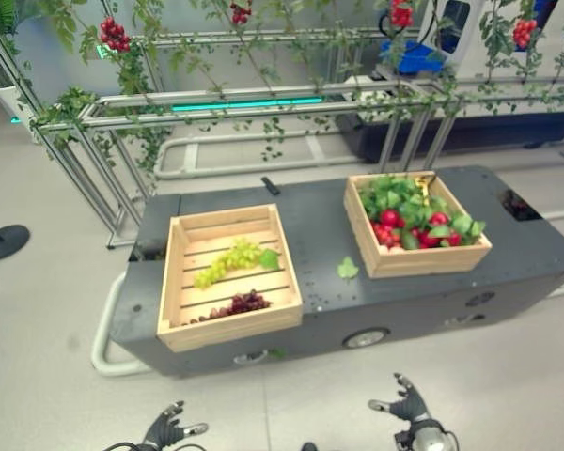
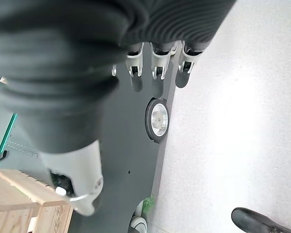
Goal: Pick up the fruits from the basket on one side to the basket on the other side
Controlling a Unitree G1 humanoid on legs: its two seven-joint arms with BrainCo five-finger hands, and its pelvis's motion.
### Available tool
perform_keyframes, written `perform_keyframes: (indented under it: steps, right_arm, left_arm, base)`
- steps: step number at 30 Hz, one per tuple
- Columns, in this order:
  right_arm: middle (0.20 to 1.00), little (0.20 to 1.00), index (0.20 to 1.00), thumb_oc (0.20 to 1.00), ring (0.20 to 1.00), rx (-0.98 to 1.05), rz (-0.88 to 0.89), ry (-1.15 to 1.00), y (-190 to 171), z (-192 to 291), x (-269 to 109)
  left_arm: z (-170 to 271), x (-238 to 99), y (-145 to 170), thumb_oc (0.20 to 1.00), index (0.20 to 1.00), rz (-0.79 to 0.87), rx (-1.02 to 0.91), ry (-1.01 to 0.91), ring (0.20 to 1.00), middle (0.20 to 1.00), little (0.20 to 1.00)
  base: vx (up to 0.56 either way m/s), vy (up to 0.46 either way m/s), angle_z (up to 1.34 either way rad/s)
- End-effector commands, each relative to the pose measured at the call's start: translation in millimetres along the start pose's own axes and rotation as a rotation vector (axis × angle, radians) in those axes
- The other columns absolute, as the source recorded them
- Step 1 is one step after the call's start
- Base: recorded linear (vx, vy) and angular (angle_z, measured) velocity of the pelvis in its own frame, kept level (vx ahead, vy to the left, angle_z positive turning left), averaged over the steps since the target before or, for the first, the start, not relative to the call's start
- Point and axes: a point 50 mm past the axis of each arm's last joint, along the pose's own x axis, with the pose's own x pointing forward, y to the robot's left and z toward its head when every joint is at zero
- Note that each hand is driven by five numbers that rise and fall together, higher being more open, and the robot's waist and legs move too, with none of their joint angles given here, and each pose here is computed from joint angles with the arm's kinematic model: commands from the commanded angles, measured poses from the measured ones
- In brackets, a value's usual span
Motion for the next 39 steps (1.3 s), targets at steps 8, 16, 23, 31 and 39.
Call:
perform_keyframes:
  steps: [8, 16, 23, 31, 39]
  right_arm:
    - [1.000, 1.000, 1.000, 1.000, 1.000, -0.002, -0.013, -0.032, 4.7, 13.8, 6.7]
    - [1.000, 1.000, 1.000, 1.000, 1.000, 0.006, -0.031, -0.021, 1.1, 11.2, 6.2]
    - [1.000, 1.000, 1.000, 1.000, 1.000, -0.001, -0.036, -0.015, -0.6, 8.7, 5.3]
    - [1.000, 1.000, 1.000, 1.000, 1.000, -0.008, -0.060, -0.032, -8.1, 10.3, 5.2]
    - [1.000, 1.000, 1.000, 1.000, 1.000, -0.029, -0.050, -0.085, -17.9, 15.1, 3.5]
  left_arm:
    - [19.4, 6.7, 9.6, 1.000, 1.000, 0.057, -0.001, -0.069, 1.000, 1.000, 1.000]
    - [18.0, 6.0, 10.0, 1.000, 1.000, 0.060, -0.016, -0.067, 1.000, 1.000, 1.000]
    - [22.5, 6.4, 17.2, 1.000, 1.000, 0.100, -0.057, -0.091, 1.000, 1.000, 1.000]
    - [55.7, 8.0, 53.7, 1.000, 1.000, 0.228, -0.068, -0.242, 1.000, 1.000, 1.000]
    - [150.7, -28.0, 151.2, 1.000, 1.000, 0.448, 0.239, -0.632, 1.000, 1.000, 1.000]
  base:
    - [0.00, 0.000, 0.00]
    - [0.00, 0.000, 0.00]
    - [0.00, 0.000, 0.00]
    - [0.00, 0.000, 0.00]
    - [0.00, 0.000, 0.00]
